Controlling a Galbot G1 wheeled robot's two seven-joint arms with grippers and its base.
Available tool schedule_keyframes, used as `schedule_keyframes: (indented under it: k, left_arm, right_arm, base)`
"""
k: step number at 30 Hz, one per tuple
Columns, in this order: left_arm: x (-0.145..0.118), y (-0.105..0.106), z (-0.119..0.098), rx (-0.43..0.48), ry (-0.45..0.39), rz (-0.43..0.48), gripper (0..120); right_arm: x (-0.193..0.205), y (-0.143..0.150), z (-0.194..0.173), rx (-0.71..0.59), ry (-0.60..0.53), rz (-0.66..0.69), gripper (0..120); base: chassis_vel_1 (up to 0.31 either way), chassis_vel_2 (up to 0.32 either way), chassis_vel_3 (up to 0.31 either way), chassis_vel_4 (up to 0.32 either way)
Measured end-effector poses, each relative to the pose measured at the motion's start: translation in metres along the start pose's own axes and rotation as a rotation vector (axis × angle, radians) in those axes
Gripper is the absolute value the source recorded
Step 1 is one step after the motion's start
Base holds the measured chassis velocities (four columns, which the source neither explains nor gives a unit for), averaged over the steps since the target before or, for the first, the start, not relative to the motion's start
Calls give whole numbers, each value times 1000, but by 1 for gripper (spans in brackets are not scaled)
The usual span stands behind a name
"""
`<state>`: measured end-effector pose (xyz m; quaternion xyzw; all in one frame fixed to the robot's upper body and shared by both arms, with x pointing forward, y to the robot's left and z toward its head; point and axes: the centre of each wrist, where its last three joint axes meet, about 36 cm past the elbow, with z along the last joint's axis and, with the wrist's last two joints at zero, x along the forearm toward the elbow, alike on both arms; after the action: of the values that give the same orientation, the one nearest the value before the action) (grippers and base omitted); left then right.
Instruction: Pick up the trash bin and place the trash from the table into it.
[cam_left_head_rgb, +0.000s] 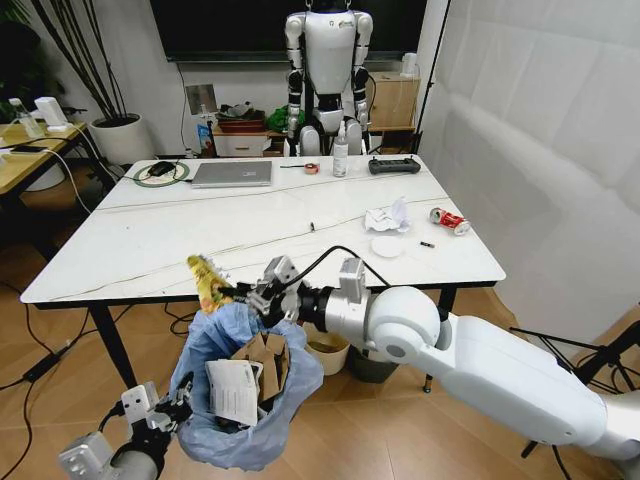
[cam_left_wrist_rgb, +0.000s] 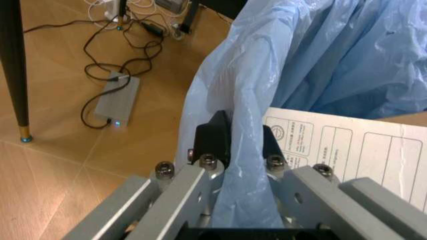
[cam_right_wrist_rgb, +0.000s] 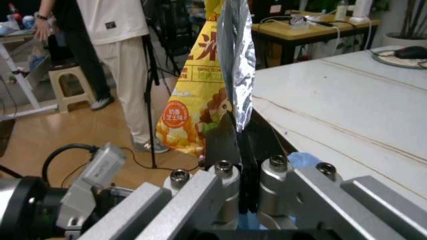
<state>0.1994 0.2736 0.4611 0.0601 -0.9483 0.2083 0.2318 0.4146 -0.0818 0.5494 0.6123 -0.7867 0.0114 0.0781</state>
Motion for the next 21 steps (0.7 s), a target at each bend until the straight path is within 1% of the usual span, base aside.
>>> schedule_keyframes:
  k: [3, 5, 12, 21]
  left_arm:
    - [0, 0, 0, 2, 0, 0, 1]
    - [1, 0, -2, 1, -4, -5, 1]
    - [1, -2, -2, 8, -4, -5, 1]
    - [0, -2, -2, 13, -6, -4, 1]
  right_arm:
    - [-2, 8, 9, 8, -6, -22, 0]
    - [0, 13, 19, -9, -4, -29, 0]
    - [7, 18, 39, -23, 1, -4, 0]
    - [13, 26, 51, -22, -6, 4, 0]
  base:
    - [0, 0, 0, 0]
    - [0, 0, 0, 0]
    - [0, 0, 0, 0]
    - [0, 0, 0, 0]
